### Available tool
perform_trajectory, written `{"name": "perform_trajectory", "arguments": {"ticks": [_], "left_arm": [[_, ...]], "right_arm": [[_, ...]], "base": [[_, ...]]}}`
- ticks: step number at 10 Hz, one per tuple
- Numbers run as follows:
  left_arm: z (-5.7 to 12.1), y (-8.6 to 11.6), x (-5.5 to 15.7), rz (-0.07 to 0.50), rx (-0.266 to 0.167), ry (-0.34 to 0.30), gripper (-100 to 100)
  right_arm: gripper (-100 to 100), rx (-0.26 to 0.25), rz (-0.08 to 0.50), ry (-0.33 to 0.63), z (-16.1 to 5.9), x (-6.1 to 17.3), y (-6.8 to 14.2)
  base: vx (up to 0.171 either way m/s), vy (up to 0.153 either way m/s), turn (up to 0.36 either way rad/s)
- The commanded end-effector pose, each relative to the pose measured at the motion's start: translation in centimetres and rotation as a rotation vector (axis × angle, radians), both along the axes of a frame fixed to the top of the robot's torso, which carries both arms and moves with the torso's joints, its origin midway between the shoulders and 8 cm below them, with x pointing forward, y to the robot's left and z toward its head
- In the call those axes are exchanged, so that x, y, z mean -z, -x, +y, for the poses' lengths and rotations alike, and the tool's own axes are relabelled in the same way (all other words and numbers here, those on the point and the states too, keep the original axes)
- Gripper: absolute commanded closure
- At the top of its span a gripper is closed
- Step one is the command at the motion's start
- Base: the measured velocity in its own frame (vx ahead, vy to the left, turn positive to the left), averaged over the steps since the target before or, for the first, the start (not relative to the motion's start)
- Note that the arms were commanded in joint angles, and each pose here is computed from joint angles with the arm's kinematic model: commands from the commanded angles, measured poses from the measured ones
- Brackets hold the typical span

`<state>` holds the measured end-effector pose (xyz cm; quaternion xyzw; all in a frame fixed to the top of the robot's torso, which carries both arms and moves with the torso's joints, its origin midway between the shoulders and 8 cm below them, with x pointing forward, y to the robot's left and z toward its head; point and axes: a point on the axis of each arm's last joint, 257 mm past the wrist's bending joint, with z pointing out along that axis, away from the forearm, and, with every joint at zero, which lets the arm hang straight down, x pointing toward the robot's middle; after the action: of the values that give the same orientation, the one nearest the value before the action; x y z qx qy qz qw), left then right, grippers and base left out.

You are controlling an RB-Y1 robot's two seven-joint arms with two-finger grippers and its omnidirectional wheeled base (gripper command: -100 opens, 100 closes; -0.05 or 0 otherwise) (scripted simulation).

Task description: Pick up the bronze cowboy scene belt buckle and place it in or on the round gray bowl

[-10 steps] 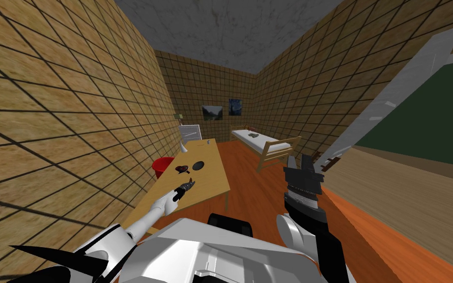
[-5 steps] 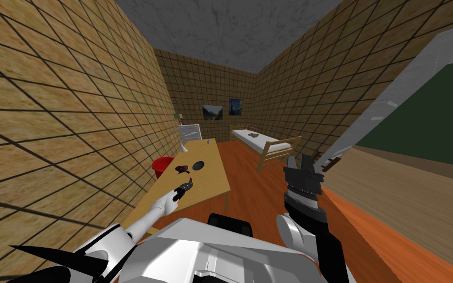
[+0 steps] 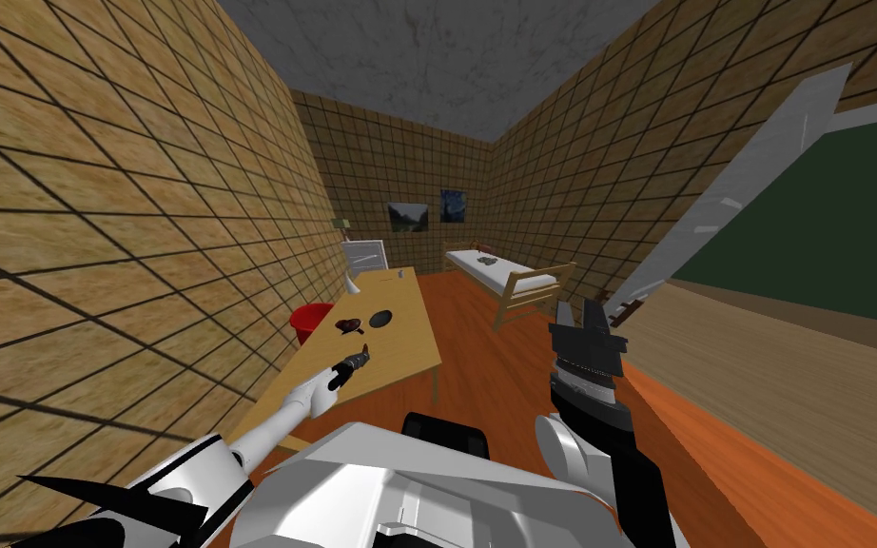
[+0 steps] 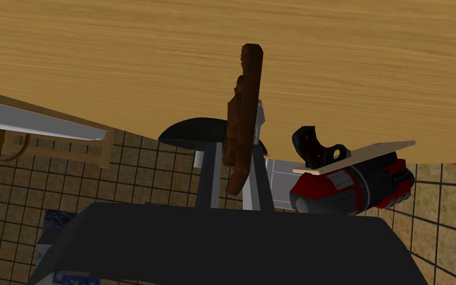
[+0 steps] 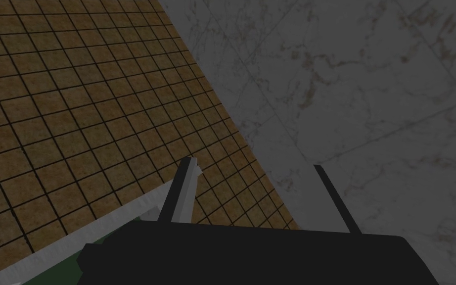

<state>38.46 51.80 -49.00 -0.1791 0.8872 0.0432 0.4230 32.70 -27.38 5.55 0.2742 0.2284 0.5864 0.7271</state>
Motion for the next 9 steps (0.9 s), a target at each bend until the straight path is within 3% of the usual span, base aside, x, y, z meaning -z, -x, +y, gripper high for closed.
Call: {"name": "perform_trajectory", "arguments": {"ticks": [1, 2, 4, 8, 9], "left_arm": [[0.0, 0.0, 0.0, 0.0, 0.0, 0.0, 0], [1.4, 0.4, -0.2, 0.006, -0.034, 0.009, 100], [3.7, 0.8, -0.9, 0.009, -0.081, 0.019, 100], [6.6, 1.4, -2.0, 0.008, -0.143, 0.029, 100], [8.2, 1.8, -2.6, 0.009, -0.181, 0.034, 100]], "right_arm": [[0, 0.0, 0.0, 0.0, 0.0, 0.0, 0.0], [0, 0.0, 0.0, 0.0, 0.0, 0.0, 0.0], [0, 0.0, 0.0, 0.0, 0.0, 0.0, 0.0], [0, 0.0, 0.0, 0.0, 0.0, 0.0, 0.0], [0, 0.0, 0.0, 0.0, 0.0, 0.0, 0.0]], "base": [[-0.006, -0.008, 0.002], [-0.021, 0.008, -0.241], [-0.043, 0.037, -0.314], [-0.029, 0.028, -0.158], [-0.039, 0.026, -0.406]]}}
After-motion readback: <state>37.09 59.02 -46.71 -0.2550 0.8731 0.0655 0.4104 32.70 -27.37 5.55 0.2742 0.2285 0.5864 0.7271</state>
